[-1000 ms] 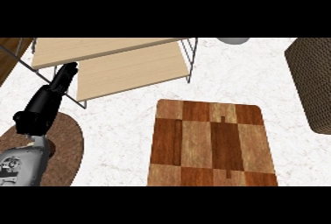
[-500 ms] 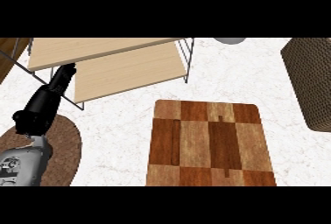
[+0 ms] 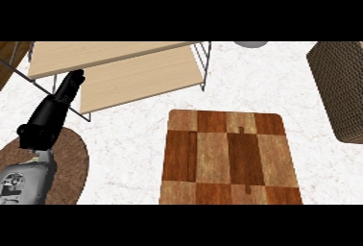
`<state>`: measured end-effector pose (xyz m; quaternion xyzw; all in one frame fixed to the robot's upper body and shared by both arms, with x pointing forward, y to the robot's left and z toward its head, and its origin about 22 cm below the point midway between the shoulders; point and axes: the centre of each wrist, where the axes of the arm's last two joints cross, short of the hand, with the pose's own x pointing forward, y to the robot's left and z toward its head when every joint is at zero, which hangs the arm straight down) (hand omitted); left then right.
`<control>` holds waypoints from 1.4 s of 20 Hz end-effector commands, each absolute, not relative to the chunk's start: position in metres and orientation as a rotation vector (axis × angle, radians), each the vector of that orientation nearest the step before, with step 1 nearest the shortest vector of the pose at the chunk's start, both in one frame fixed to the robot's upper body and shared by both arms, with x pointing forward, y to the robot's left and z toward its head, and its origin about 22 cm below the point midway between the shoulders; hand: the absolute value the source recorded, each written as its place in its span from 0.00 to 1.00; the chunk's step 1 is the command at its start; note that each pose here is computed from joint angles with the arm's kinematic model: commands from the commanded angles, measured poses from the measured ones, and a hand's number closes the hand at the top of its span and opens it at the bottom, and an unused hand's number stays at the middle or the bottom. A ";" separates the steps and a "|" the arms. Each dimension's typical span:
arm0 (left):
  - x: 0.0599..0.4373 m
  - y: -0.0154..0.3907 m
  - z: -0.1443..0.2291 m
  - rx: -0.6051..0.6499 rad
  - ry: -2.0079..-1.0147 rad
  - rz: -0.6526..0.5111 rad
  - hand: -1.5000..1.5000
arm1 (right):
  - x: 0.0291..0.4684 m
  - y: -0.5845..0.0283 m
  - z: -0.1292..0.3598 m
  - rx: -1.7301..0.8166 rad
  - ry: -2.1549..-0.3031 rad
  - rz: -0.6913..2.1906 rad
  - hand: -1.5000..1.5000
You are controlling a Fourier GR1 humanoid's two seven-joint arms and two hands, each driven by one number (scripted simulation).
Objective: Pick the lemon from the cutting board and place it in the basket
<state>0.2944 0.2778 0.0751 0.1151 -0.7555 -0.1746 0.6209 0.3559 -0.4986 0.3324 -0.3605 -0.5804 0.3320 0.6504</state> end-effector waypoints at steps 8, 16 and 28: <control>0.298 0.276 0.069 0.275 -1.737 -0.402 0.50 | 0.370 -0.490 0.309 -0.905 -1.159 0.950 0.00; 0.287 0.298 0.076 0.275 -1.750 -0.390 0.50 | 0.366 -0.503 0.295 -0.751 -1.244 0.877 0.00; 0.296 0.296 0.077 0.268 -1.740 -0.392 0.50 | 0.325 -0.544 0.332 -0.674 -1.538 0.083 0.00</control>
